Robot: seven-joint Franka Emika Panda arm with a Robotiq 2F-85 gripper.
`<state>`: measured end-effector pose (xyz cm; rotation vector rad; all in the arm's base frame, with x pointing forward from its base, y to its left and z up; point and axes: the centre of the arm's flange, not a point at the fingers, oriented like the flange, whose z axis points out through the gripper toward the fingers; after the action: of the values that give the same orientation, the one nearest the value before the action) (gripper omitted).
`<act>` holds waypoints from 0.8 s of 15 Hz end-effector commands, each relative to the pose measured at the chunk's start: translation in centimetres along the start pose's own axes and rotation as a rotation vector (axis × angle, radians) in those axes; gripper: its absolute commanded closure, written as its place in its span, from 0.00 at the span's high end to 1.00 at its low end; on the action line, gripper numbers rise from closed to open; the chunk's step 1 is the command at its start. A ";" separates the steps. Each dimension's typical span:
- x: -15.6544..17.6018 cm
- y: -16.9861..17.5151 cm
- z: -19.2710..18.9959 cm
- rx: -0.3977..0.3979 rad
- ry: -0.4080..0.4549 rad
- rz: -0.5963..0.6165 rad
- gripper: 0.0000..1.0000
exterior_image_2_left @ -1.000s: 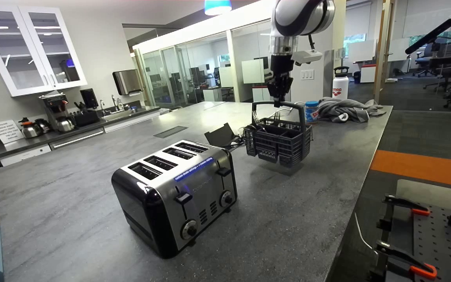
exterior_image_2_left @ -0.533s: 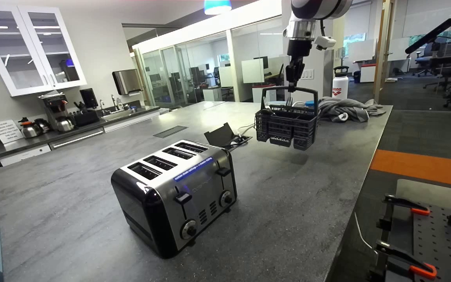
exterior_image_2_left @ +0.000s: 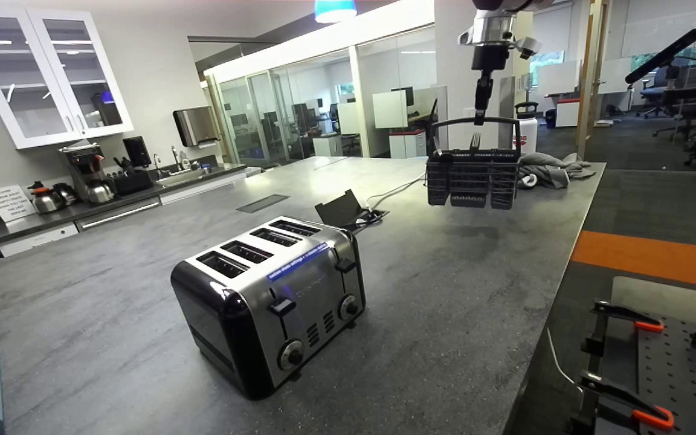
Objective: Move the gray basket to the right
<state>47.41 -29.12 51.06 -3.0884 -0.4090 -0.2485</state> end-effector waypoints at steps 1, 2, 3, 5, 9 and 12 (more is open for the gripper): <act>0.0 0.8 0.0 -0.002 0.003 -0.014 0.05; -0.1 1.2 0.2 -0.002 -0.001 -0.015 0.19; -0.1 1.3 0.7 0.002 -0.008 -0.014 0.19; -0.2 1.3 1.2 0.008 -0.016 -0.013 0.19; 0.8 2.3 1.4 -0.022 0.013 0.000 0.05; 2.3 5.0 1.8 -0.088 0.037 -0.007 0.05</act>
<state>48.82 -31.10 48.82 -3.1128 -0.4216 -0.2456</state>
